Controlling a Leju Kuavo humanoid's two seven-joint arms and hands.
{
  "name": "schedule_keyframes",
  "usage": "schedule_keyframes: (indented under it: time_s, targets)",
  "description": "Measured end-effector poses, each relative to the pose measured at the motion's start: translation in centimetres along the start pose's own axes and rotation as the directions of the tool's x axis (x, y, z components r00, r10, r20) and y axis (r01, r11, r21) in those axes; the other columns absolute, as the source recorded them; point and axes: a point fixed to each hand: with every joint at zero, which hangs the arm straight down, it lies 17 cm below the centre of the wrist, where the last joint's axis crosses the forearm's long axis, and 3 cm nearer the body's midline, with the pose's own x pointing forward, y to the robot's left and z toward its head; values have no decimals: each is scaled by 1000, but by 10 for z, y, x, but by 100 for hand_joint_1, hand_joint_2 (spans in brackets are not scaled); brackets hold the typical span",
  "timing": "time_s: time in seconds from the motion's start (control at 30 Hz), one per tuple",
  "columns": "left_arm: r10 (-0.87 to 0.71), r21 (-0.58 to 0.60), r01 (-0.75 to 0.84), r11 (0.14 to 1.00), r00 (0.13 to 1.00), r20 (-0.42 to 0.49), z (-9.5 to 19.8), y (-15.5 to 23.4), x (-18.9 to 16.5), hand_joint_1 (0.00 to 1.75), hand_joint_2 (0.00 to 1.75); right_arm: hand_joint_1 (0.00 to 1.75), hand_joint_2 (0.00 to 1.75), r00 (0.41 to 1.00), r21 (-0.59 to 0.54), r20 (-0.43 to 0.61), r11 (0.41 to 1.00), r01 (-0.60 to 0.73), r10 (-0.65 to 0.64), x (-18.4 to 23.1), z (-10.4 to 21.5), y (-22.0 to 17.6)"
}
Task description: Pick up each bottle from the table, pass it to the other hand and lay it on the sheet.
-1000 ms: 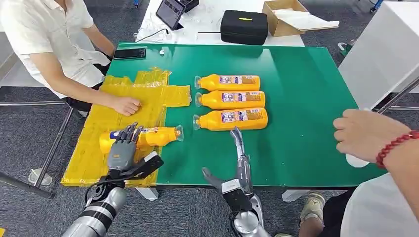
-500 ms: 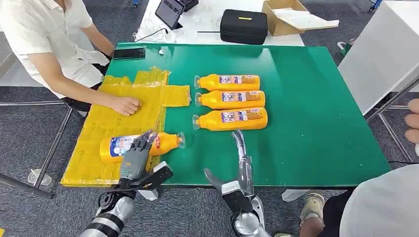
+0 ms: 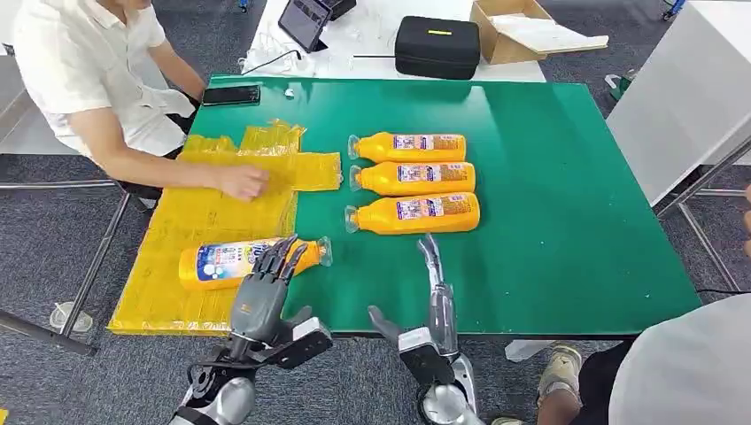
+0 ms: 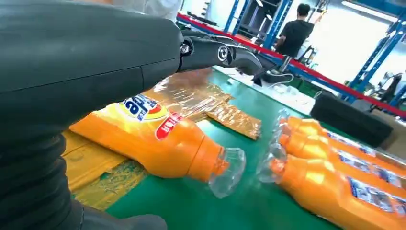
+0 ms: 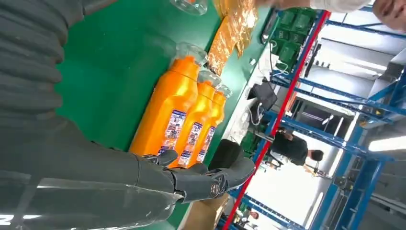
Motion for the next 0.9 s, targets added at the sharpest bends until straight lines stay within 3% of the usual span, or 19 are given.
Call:
schedule_keyframes:
  time_s: [0.2, 0.27, 0.37, 0.43, 0.6, 0.77, 0.9]
  targets:
    - [11, 29, -11, 1000, 1000, 9, 0, 5, 5, 0, 175, 0, 175, 999, 11, 21, 999, -34, 33, 2, 1, 2]
    - [146, 58, -146, 988, 989, 13, -1, 9, 10, 0, 175, 0, 175, 989, 57, 76, 990, -129, 124, 4, 3, 9]
    - [485, 95, -481, 871, 874, -21, -8, 9, 24, 0, 175, 0, 175, 894, 156, 250, 896, -416, 372, 2, 11, 23]
    - [574, 112, -568, 816, 819, -27, -12, 8, 35, 0, 175, 0, 175, 817, 167, 293, 814, -556, 497, -14, 10, 13]
    - [666, 204, -644, 738, 743, -67, -19, 13, 38, 0, 175, 0, 175, 686, 201, 129, 658, -726, 716, -89, -2, -59]
    - [670, 259, -633, 730, 737, -85, -22, 21, 33, 0, 175, 0, 175, 631, 232, 28, 609, -758, 775, -124, -5, -100]
    - [672, 287, -626, 725, 734, -97, -22, 24, 28, 0, 175, 0, 175, 603, 235, 9, 585, -776, 797, -132, -9, -117]
